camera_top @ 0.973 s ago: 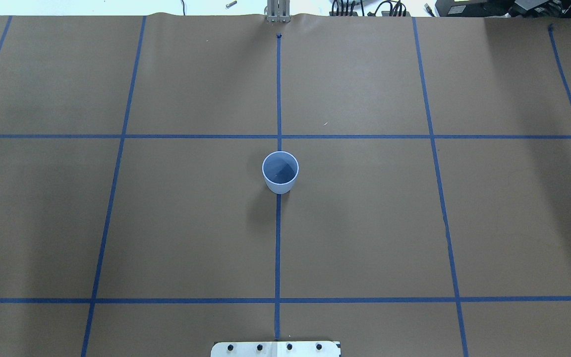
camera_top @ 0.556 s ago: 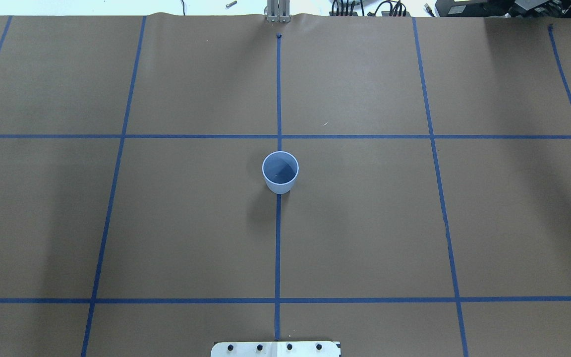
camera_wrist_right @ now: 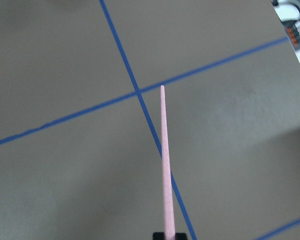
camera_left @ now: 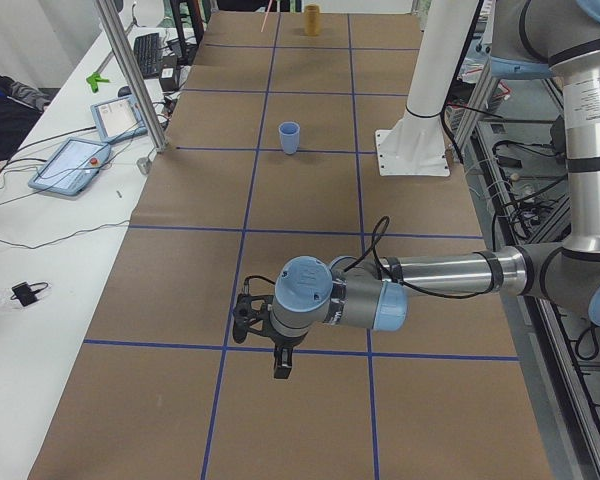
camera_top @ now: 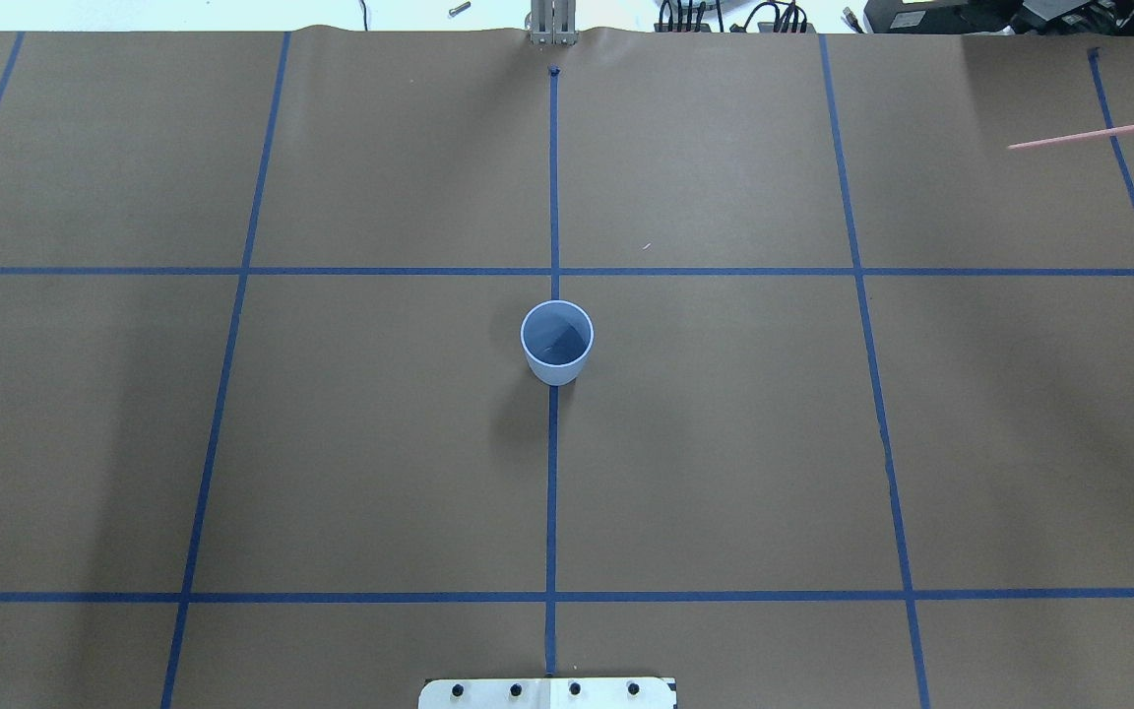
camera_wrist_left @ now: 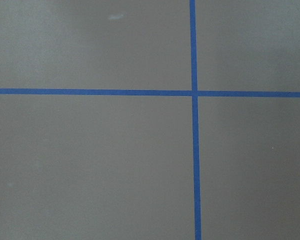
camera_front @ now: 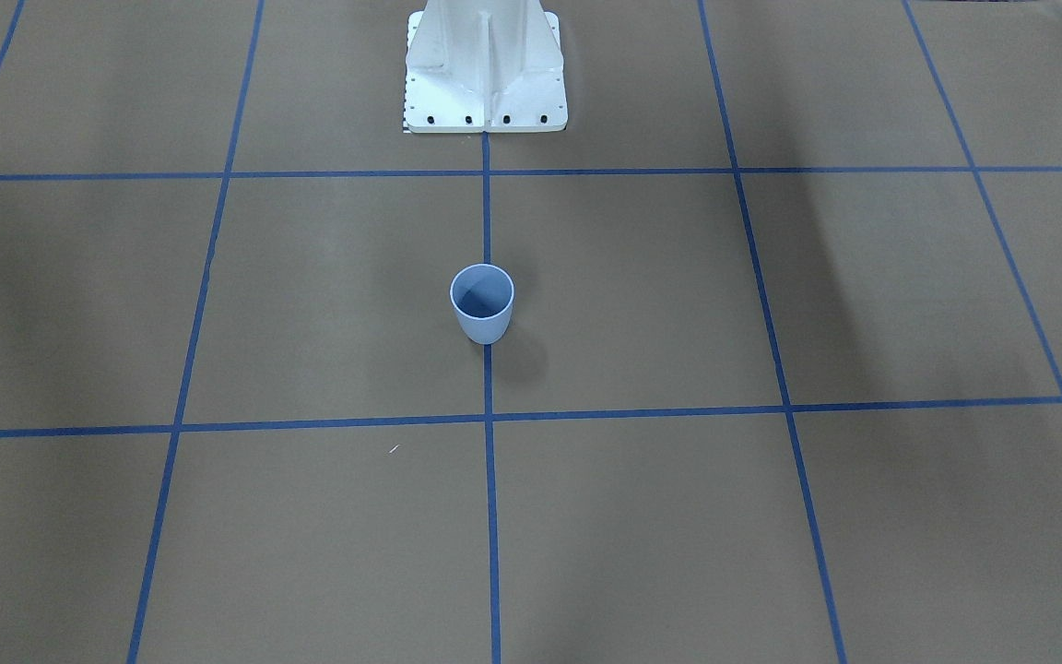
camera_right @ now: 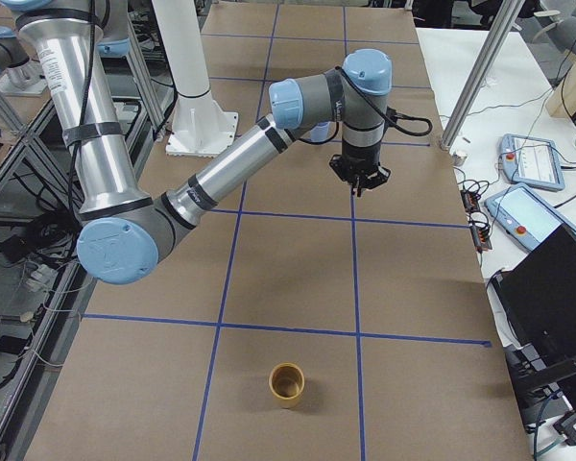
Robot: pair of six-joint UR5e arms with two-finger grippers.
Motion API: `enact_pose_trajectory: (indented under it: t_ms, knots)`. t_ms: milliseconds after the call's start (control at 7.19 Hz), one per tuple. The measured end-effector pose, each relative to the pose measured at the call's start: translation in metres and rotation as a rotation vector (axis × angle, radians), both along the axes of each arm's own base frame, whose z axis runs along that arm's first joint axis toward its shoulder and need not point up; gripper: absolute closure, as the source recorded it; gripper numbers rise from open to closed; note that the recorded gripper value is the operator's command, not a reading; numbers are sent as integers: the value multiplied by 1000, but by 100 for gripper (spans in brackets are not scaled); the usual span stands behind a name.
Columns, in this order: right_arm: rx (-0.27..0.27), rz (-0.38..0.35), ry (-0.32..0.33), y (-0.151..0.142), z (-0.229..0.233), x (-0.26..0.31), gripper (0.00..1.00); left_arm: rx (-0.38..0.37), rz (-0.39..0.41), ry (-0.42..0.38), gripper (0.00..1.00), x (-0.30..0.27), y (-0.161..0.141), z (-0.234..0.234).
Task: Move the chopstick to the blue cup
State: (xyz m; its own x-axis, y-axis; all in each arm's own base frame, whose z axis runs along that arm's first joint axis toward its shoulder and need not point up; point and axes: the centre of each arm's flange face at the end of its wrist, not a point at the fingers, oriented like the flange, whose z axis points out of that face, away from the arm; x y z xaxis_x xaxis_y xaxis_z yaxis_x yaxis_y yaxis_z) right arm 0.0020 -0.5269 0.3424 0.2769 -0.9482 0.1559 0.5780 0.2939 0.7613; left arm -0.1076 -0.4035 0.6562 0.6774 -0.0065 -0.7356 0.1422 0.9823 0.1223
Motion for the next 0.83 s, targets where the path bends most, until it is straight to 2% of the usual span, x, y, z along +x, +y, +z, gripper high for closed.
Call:
enact_pose_trajectory:
  t_ms: [139,417,556,834]
  knots:
    - [73,-74,-34,-3,-26,-44,100,-7,0,1,1,0,4,3]
    - [161,-170,-68,-5,-76,-109,100,-22,0,4,1,1,12,9]
    - [173,-190,-83,-5,-96,-131,100,-28,0,5,1,2,14,12]
    - [99,-160,-108,2,-130,-173,100,-42,0,10,1,3,20,17]
